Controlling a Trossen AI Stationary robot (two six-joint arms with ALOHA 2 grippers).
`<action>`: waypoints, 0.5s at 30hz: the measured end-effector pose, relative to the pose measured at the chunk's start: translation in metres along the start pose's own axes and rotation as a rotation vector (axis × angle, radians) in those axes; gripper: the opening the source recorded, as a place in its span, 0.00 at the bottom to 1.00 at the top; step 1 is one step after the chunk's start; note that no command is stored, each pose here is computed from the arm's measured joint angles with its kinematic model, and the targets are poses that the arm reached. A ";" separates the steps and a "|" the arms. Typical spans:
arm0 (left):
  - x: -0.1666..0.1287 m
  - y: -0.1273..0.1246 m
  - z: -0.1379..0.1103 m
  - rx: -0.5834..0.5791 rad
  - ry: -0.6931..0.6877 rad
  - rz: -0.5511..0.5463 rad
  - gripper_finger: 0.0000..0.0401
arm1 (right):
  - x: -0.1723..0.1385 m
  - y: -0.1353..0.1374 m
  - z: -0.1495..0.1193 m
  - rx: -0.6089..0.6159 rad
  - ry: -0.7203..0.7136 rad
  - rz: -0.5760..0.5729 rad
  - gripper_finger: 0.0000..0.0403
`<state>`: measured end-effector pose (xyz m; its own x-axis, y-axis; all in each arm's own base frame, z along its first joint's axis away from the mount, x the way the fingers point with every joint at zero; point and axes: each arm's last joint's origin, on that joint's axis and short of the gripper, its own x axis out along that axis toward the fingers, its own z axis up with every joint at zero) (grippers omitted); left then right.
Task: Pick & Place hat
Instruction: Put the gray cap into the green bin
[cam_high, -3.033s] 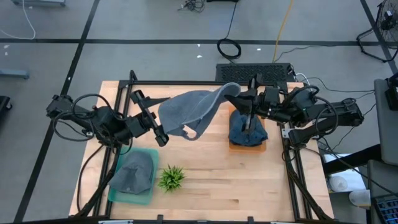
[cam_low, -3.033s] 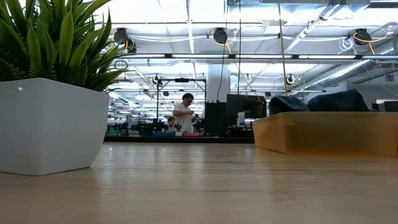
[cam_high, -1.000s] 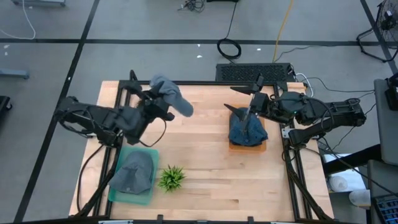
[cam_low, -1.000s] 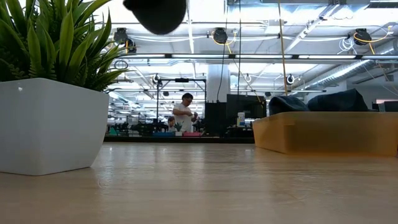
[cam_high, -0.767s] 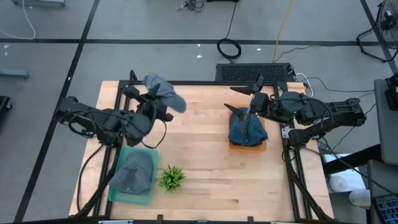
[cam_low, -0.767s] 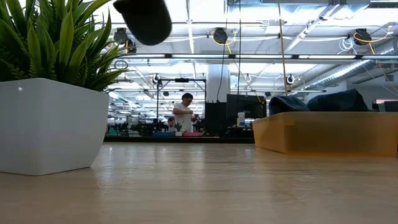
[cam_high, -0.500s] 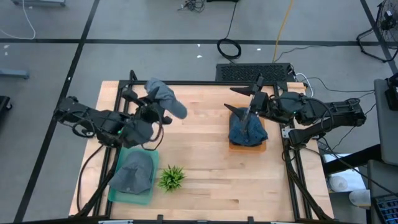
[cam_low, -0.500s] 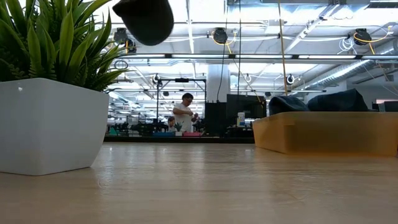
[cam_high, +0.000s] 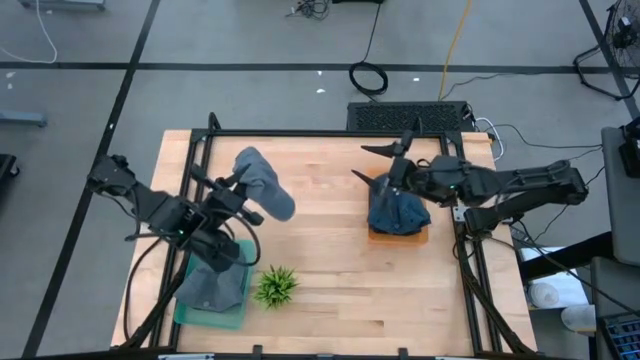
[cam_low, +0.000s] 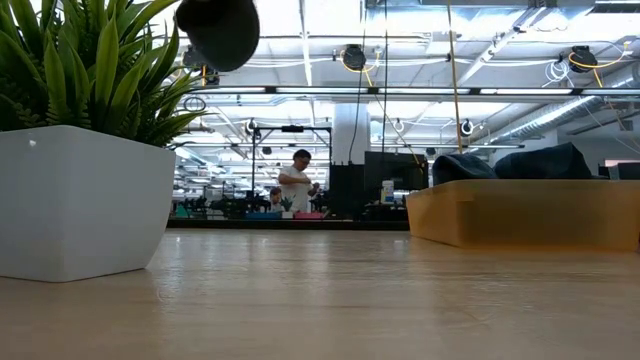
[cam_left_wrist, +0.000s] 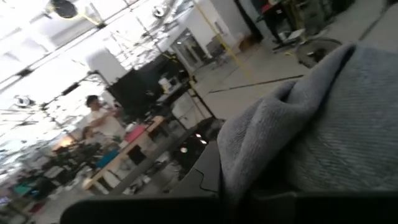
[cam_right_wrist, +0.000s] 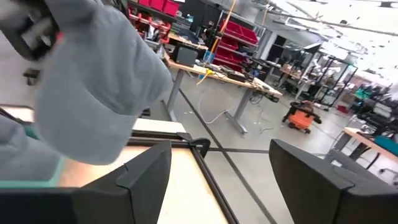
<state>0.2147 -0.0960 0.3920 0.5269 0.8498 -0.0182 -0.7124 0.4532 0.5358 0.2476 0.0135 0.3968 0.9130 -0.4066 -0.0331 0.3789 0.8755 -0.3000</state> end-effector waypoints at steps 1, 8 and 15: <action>-0.001 0.000 -0.002 -0.003 0.006 -0.017 0.01 | 0.002 0.001 -0.006 -0.007 -0.003 -0.007 0.64; -0.002 0.009 -0.023 -0.074 0.147 -0.131 0.01 | 0.009 0.014 -0.045 -0.090 -0.105 -0.052 0.64; -0.001 0.017 -0.037 -0.214 0.295 -0.177 0.01 | 0.005 0.016 -0.060 0.006 -0.238 -0.102 0.64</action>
<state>0.1852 -0.0796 0.3701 0.5167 0.7801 -0.3529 -0.7191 0.6191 0.3156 0.2492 0.0096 0.3348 0.8795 -0.4208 0.2224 0.4714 0.8348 -0.2843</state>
